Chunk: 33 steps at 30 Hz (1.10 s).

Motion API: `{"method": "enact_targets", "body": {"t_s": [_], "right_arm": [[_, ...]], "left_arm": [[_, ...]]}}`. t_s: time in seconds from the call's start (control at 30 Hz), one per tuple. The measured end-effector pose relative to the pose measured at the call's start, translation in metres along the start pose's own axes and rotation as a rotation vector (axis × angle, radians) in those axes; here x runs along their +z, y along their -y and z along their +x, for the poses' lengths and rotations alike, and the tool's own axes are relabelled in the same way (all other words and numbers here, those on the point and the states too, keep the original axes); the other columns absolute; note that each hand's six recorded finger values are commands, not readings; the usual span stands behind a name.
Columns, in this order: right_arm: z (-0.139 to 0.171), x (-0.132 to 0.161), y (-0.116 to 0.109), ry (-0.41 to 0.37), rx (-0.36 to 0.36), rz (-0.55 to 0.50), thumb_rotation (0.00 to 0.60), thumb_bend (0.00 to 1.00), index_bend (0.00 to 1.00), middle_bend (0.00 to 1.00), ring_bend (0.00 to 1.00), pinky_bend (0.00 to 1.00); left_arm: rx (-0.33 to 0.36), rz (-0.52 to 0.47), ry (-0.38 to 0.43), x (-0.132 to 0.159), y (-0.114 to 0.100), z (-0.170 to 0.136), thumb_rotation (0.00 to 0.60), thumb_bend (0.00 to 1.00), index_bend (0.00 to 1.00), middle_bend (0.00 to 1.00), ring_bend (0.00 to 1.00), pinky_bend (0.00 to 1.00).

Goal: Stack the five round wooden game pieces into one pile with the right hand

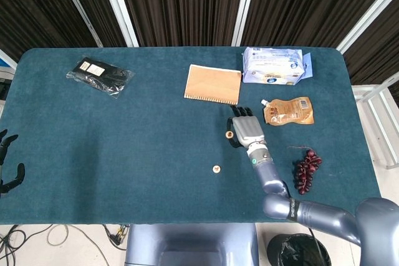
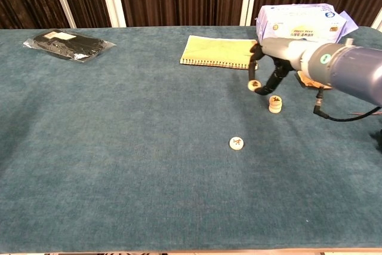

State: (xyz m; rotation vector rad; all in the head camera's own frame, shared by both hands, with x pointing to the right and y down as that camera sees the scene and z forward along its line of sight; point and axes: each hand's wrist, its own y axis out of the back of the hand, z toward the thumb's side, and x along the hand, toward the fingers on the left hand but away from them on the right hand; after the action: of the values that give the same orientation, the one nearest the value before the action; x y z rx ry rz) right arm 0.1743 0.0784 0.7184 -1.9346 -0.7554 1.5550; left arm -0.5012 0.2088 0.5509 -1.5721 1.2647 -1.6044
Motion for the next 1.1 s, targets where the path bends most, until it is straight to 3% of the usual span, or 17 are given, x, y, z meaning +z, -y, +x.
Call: {"method": "enact_targets", "body": {"t_s": [1.1], "right_arm": [[0.004,-0.031,0.012,0.045,0.026,0.000,0.600,0.42,0.53,0.00,0.00,0.00]], "left_arm": [[0.002,0.003,-0.003,-0.001,0.000,0.000,0.600,0.49,0.14,0.00,0.00,0.00]]}}
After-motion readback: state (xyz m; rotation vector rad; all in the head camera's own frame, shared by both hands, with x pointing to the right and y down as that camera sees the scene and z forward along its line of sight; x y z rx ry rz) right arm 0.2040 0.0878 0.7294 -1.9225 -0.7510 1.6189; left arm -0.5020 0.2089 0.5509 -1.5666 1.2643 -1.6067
